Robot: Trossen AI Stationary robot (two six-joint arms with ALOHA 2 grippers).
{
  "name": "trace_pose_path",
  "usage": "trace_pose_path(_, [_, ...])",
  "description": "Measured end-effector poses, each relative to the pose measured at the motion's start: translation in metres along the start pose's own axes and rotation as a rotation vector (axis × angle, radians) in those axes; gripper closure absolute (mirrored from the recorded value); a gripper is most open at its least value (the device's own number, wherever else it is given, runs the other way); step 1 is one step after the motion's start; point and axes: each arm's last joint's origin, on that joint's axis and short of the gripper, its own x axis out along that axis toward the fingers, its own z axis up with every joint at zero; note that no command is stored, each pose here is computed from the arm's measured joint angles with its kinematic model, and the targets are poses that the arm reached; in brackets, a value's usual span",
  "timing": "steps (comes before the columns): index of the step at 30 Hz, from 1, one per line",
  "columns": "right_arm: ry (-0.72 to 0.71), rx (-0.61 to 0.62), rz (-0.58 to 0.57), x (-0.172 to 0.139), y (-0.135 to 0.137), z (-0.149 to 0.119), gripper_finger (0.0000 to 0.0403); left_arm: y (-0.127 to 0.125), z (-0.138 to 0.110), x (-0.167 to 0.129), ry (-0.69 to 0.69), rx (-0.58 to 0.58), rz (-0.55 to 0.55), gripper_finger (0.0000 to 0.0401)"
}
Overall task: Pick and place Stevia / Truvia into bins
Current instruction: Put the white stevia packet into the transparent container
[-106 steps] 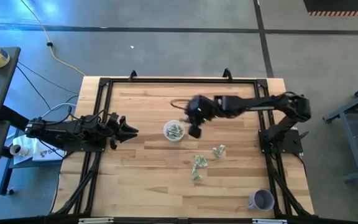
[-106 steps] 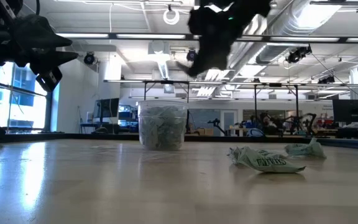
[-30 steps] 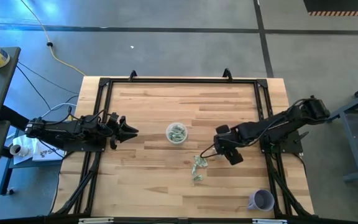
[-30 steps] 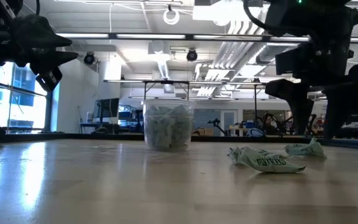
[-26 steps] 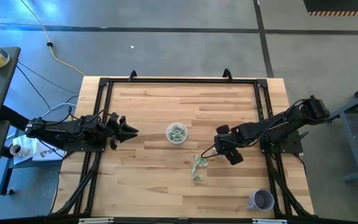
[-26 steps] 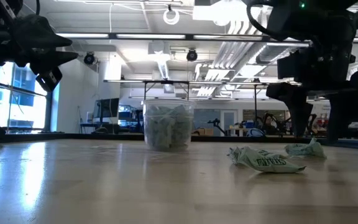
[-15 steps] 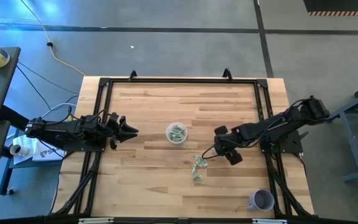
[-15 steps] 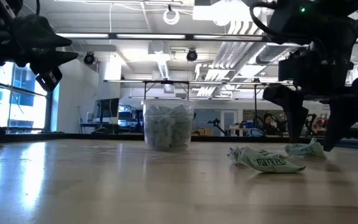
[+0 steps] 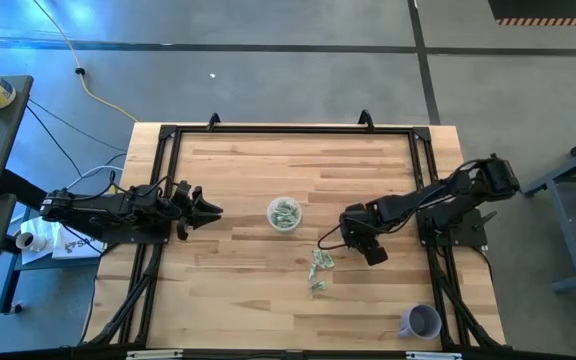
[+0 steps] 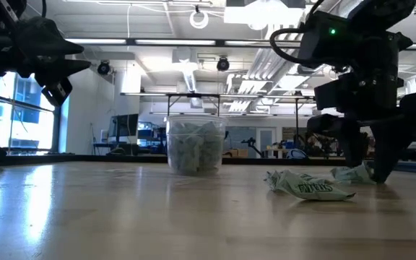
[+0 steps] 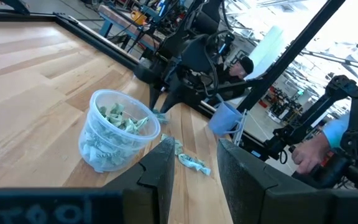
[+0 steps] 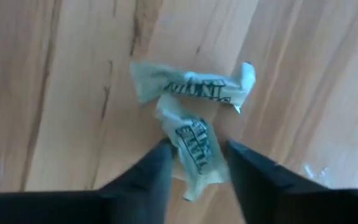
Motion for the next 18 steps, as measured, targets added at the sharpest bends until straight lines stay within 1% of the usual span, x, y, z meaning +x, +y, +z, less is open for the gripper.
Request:
trace_pose_path(3, [-0.002, 0.011, 0.006, -0.001, 0.000, 0.002, 0.0322, 0.000, 0.000, 0.000, 0.000, 0.000, 0.000, 0.0245])
trace_pose_path(5, [0.007, 0.052, -0.004, -0.004, -0.001, 0.005, 0.0371, 0.000, 0.000, 0.000, 0.000, 0.000, 0.000, 0.0245])
trace_pose_path(6, [0.011, 0.081, -0.018, -0.006, -0.002, 0.007, 0.0386, 0.000, 0.000, 0.000, -0.001, 0.000, 0.000, 0.0245])
trace_pose_path(7, [0.009, 0.111, -0.043, -0.009, -0.003, 0.010, 0.0393, 0.000, 0.000, 0.000, 0.000, 0.000, 0.000, 0.0245])
trace_pose_path(10, [-0.035, 0.225, -0.114, -0.020, -0.007, 0.023, 0.0381, 0.000, 0.000, 0.000, 0.000, 0.000, 0.000, 0.0245])
trace_pose_path(12, [-0.098, 0.253, -0.153, -0.032, -0.011, 0.037, 0.0382, 0.000, 0.000, 0.000, 0.000, 0.000, 0.000, 0.0245])
trace_pose_path(15, [-0.218, 0.268, -0.218, -0.057, -0.021, 0.062, 0.0398, 0.000, 0.000, 0.000, 0.000, 0.000, 0.000, 0.0245])
trace_pose_path(18, [-0.386, 0.328, -0.263, -0.084, -0.044, 0.085, 0.0394, 0.000, 0.000, 0.000, 0.000, 0.000, 0.000, 0.0245])
